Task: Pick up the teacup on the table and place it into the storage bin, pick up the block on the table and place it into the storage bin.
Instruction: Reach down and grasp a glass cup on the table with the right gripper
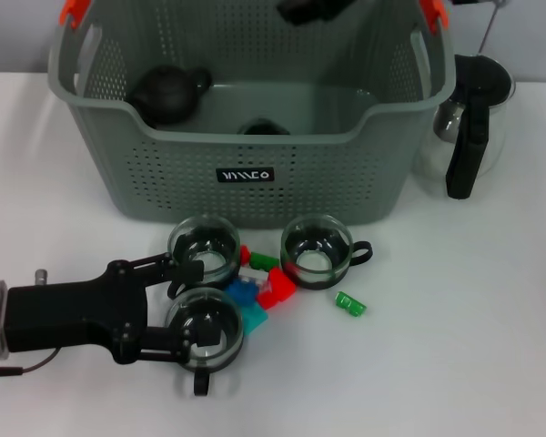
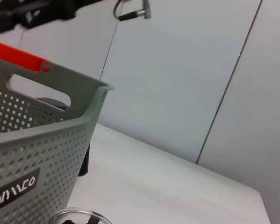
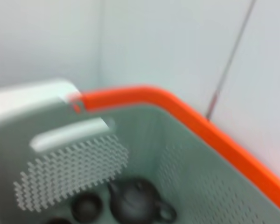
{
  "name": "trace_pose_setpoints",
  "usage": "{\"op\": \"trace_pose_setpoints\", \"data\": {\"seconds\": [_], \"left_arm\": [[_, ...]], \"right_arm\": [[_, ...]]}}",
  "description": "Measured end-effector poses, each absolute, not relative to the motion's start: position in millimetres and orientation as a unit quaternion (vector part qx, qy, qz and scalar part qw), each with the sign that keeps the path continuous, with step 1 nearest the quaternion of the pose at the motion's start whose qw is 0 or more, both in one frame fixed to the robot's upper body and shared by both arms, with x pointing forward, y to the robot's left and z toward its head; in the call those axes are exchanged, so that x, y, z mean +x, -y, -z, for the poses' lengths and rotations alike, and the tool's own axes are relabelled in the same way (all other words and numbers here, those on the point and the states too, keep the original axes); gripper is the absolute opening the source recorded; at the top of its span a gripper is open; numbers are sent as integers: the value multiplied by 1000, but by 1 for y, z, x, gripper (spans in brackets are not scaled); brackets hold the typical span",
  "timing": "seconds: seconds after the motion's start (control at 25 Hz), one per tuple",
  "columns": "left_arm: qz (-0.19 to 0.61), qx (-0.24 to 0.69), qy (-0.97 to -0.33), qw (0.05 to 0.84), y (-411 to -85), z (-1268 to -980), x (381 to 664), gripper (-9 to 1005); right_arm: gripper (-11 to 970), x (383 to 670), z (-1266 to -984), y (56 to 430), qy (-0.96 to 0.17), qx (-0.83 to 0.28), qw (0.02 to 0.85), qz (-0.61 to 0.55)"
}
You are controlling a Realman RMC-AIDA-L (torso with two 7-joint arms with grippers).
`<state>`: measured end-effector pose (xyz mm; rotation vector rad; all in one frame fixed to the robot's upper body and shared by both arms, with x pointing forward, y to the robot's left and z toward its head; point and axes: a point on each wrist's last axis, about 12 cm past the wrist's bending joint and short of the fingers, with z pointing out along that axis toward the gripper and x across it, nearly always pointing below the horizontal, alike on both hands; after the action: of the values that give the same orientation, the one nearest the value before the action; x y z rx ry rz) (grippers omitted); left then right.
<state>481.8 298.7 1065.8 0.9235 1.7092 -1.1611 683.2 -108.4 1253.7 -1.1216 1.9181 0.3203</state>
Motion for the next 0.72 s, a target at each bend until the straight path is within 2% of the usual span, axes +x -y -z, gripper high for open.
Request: {"op": "trace_pose_setpoints", "data": {"seconds": [0.24,0.32,0.52,0.72], "left_arm": [[465,366,-685,425,-299,-1065,481,932],[464,366,-685,426,-300,-1065,480,932],[464,365,-686,426,-301,-1064,479,932],[464,363,-686,426,-301,-1064,479,932]], "right_arm": [[666,648,-1277,135,-721,-476,452,-221],[664,630,-1280,155,-703,-491,446,-258],[661,608,-1278,179,-678,-525,423,-293],[658,583,-1264,198,-655,-590,354,-313]]}}
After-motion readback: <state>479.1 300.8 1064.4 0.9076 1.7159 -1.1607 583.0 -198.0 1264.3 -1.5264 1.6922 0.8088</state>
